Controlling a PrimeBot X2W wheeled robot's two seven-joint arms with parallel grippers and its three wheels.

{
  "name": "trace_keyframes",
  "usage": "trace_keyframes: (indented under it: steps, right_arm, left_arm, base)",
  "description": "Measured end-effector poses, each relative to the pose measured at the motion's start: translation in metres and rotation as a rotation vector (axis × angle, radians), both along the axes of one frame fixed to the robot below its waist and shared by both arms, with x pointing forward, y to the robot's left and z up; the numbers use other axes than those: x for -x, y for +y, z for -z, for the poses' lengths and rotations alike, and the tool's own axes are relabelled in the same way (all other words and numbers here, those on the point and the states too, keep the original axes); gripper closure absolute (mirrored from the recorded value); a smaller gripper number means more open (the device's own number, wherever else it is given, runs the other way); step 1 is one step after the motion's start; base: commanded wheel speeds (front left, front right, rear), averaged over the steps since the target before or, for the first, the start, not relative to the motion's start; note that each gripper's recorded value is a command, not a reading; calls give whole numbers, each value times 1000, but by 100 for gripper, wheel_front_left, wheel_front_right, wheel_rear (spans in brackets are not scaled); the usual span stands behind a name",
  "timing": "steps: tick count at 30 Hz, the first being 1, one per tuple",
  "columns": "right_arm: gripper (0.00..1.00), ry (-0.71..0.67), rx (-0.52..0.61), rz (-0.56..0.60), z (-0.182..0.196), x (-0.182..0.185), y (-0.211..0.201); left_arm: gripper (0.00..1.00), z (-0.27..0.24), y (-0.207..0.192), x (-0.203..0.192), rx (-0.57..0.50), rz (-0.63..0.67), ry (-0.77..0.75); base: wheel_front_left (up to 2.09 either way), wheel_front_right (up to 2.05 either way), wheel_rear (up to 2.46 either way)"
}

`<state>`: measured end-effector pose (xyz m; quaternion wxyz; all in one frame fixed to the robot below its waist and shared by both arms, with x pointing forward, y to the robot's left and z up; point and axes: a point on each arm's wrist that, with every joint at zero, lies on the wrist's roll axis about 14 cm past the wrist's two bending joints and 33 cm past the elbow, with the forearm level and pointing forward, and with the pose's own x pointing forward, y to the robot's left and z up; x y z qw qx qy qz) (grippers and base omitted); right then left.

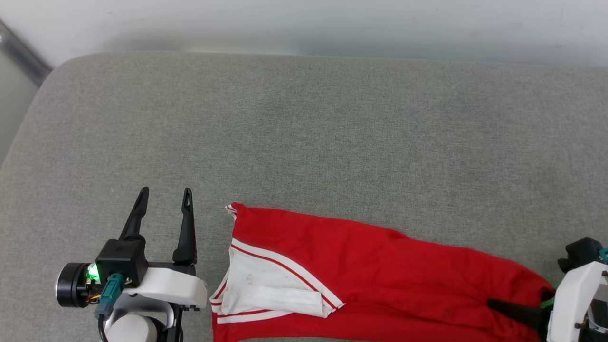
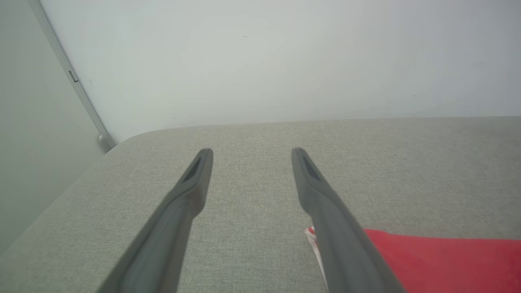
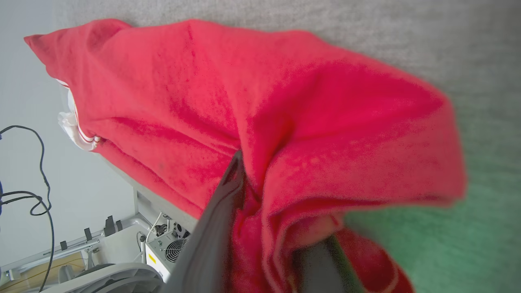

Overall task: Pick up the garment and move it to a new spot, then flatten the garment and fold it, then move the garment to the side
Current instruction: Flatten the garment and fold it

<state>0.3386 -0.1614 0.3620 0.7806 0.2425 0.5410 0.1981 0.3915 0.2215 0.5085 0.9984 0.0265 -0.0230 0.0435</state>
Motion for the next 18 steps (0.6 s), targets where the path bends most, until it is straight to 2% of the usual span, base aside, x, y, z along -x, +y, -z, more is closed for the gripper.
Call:
trace_keyframes:
  steps: [11,18]
  right_arm:
    - [100,-106,-7,3,-23,-13,2]
    - [100,-213,108,46,-53,-28,-49]
  left_arm:
    - [0,-5,-5,10,1,-17,-37]
    - [0,-11,-9,19,1,-20,-66]
  base:
    - [0,0,0]
    - [0,0,0]
